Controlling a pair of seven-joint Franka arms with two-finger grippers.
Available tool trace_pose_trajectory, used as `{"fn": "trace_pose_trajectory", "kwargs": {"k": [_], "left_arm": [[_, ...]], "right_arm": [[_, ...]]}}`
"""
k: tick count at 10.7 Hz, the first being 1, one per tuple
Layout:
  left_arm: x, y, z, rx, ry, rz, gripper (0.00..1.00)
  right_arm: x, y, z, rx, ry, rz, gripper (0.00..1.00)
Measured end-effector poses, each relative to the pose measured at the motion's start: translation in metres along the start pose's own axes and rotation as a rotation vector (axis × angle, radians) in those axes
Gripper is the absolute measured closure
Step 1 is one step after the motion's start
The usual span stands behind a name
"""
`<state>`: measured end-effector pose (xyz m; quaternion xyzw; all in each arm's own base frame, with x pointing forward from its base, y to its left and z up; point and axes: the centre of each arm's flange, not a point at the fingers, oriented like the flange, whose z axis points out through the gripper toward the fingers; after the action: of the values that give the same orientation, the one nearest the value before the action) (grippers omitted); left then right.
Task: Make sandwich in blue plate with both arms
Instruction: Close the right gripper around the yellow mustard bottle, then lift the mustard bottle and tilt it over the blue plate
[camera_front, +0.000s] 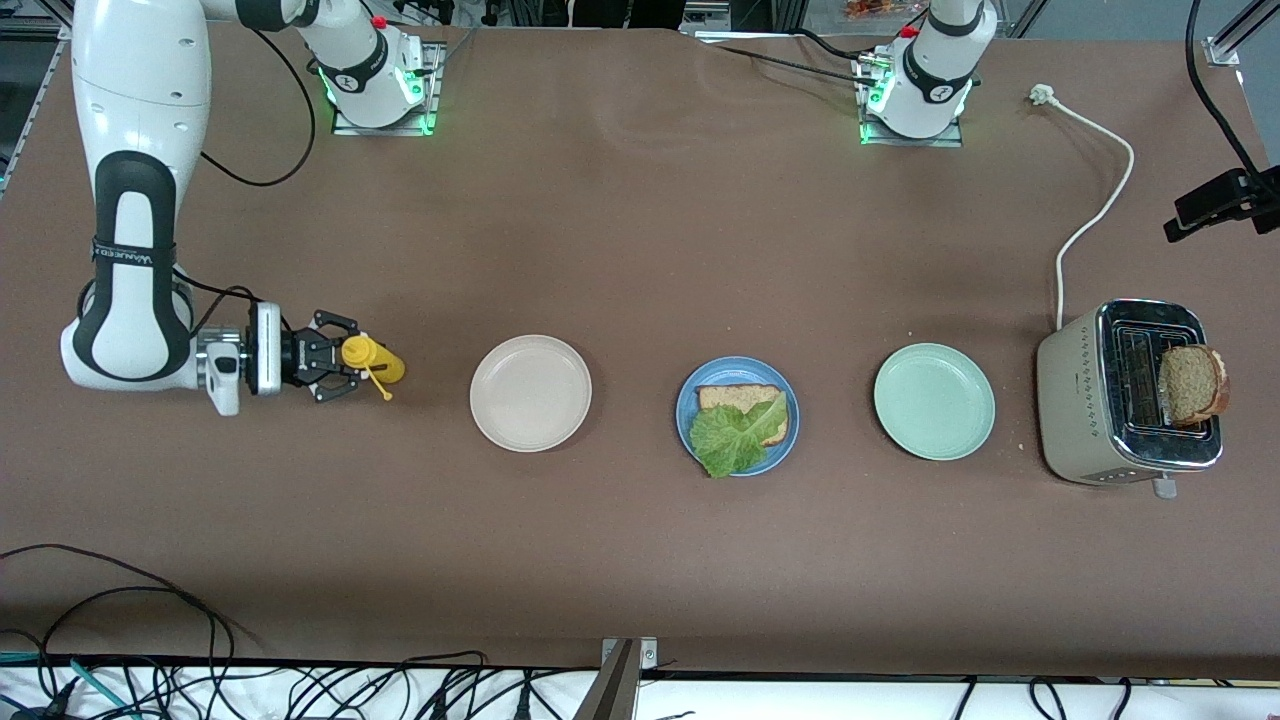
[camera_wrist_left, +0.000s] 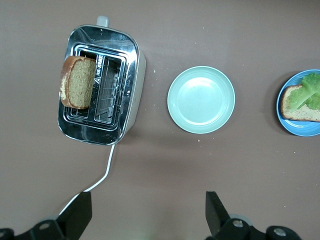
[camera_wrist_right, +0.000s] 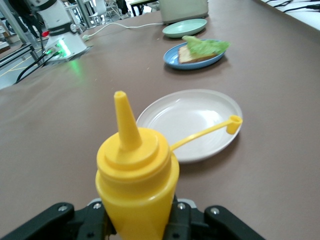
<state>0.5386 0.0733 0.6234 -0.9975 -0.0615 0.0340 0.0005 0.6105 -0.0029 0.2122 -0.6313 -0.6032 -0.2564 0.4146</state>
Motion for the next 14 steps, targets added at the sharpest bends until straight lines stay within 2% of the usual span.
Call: {"fn": "trace_pose_trajectory", "kwargs": {"k": [3,4,5,7,8,11,14], "left_arm": [[0.000,-0.004,0.000,-0.001,0.000,-0.008,0.00],[0.000,-0.005,0.000,-0.001,0.000,-0.010,0.00],[0.000,-0.006,0.000,-0.001,-0.001,-0.011,0.00],[0.000,-0.006,0.000,-0.001,-0.001,-0.011,0.00],[0.000,-0.006,0.000,-0.001,-0.001,-0.012,0.00],[0.000,-0.006,0.000,-0.001,-0.001,-0.011,0.00],[0.000,-0.006,0.000,-0.001,-0.001,-0.012,0.00]], "right_arm": [[0.084,0.039,0.004,-0.025,-0.071,0.113,0.76],[0.109,0.048,0.012,-0.042,-0.101,0.155,0.83],[0.134,0.056,0.023,-0.064,-0.147,0.201,0.92],[0.186,0.067,0.049,-0.113,-0.264,0.283,0.93],[0.215,0.068,0.065,-0.150,-0.323,0.315,0.93],[0.292,0.056,0.121,-0.310,-0.527,0.343,0.93],[0.352,0.021,0.203,-0.465,-0.679,0.381,0.93]]}}
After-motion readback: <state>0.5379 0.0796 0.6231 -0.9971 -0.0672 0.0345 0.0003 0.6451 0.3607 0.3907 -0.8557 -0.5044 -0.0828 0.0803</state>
